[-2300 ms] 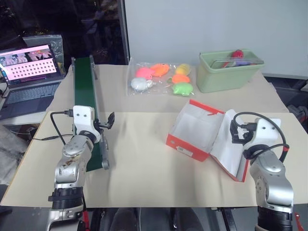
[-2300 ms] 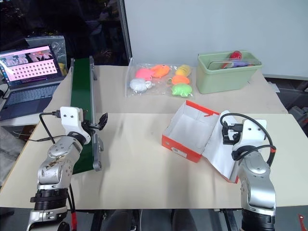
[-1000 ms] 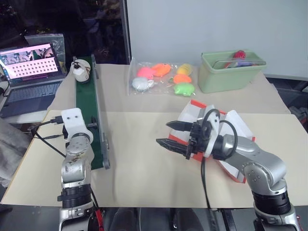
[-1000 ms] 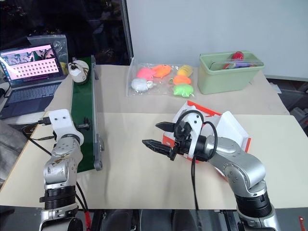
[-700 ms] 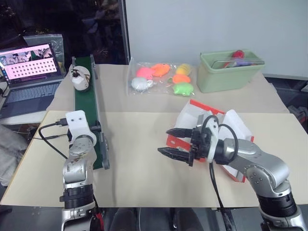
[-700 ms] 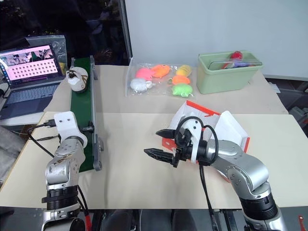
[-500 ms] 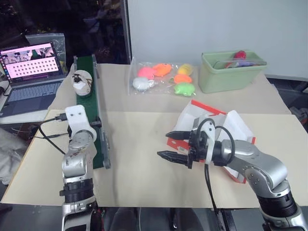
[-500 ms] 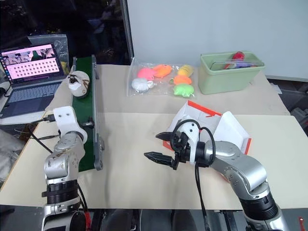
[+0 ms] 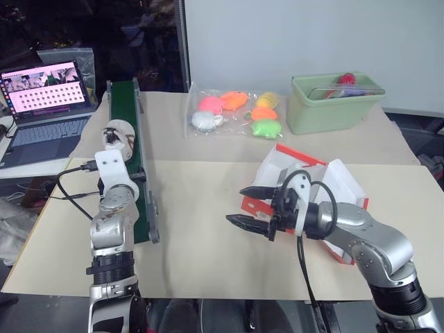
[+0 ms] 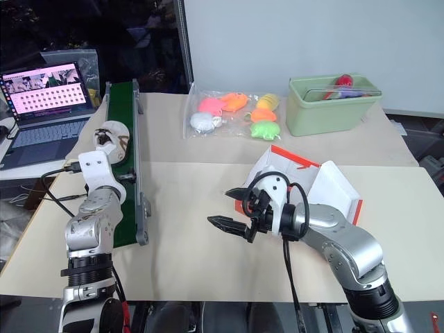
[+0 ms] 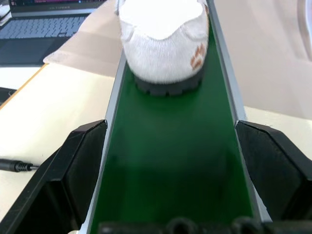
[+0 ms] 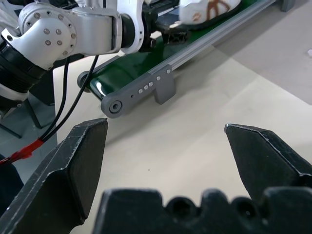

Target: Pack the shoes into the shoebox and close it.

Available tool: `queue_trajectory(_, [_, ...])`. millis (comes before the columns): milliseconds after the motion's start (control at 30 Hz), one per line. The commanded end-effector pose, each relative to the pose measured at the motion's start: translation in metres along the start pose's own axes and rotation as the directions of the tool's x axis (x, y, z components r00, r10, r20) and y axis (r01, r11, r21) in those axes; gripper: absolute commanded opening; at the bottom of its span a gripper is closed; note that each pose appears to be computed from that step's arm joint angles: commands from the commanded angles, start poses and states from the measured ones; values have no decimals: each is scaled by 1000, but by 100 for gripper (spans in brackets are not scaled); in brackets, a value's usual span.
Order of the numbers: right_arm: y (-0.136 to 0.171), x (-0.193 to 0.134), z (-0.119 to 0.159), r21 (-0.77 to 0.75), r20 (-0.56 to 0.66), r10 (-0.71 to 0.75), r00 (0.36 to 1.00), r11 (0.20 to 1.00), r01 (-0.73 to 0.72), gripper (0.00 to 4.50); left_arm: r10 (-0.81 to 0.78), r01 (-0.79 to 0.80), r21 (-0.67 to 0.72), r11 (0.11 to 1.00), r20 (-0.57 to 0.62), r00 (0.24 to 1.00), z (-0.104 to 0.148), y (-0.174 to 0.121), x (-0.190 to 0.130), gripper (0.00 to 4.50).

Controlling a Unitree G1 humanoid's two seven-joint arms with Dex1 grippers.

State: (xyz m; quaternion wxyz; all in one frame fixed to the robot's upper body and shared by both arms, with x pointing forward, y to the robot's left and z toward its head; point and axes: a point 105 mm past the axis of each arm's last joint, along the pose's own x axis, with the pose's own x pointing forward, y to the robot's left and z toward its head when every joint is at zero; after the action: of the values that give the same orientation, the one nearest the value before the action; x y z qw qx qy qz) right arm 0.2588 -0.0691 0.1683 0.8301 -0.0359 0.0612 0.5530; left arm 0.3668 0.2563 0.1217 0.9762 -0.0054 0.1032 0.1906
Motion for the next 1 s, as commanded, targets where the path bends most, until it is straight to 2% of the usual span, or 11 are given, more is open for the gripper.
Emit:
queue_trajectory(33, [5, -3, 18, -63, 62, 4, 998, 998, 0, 449, 19, -19, 3, 1000, 30, 999, 8, 4, 0, 450])
queue_trajectory(300, [2, -4, 23, -68, 81, -6, 997, 998, 11, 449, 9, -9, -36, 999, -3, 1000, -2, 4, -3, 450])
queue_trajectory(333, [2, -4, 23, -69, 84, -7, 996, 998, 13, 450, -2, 1, -42, 999, -2, 1000, -2, 3, -3, 398])
queue_trajectory(367, [1, -4, 25, -68, 88, -7, 996, 998, 13, 450, -10, 9, -54, 998, -8, 1000, -2, 1, -3, 383])
queue_trajectory(467, [0, -4, 26, -69, 94, -9, 996, 997, 16, 450, -7, 5, -59, 998, -29, 1000, -3, 1, -3, 277])
queue_trajectory(633, [-3, -3, 28, -71, 98, -21, 995, 997, 28, 450, 4, -4, -81, 997, 3, 1000, 9, 1, -3, 277])
queue_trajectory(700, [-9, -2, 30, -71, 111, -50, 993, 996, 58, 450, 19, -13, -84, 996, 68, 998, 25, 2, -4, 277])
queue_trajectory(767, [-19, -1, 33, -47, 130, -96, 987, 994, 103, 450, 26, -23, -21, 1000, 192, 981, 50, 1, -8, 277])
queue_trajectory(867, [-38, 3, 44, 96, 212, -183, 960, 981, 166, 450, -64, -6, 139, 990, 500, 864, 108, -19, -34, 277])
queue_trajectory(933, [-47, 6, 52, 225, 284, -222, 933, 961, 160, 450, -177, 50, 219, 974, 610, 773, 126, -40, -54, 277])
queue_trajectory(1000, [-53, 9, 53, 324, 309, -250, 918, 935, 146, 450, -294, 134, 286, 949, 643, 707, 129, -61, -67, 277])
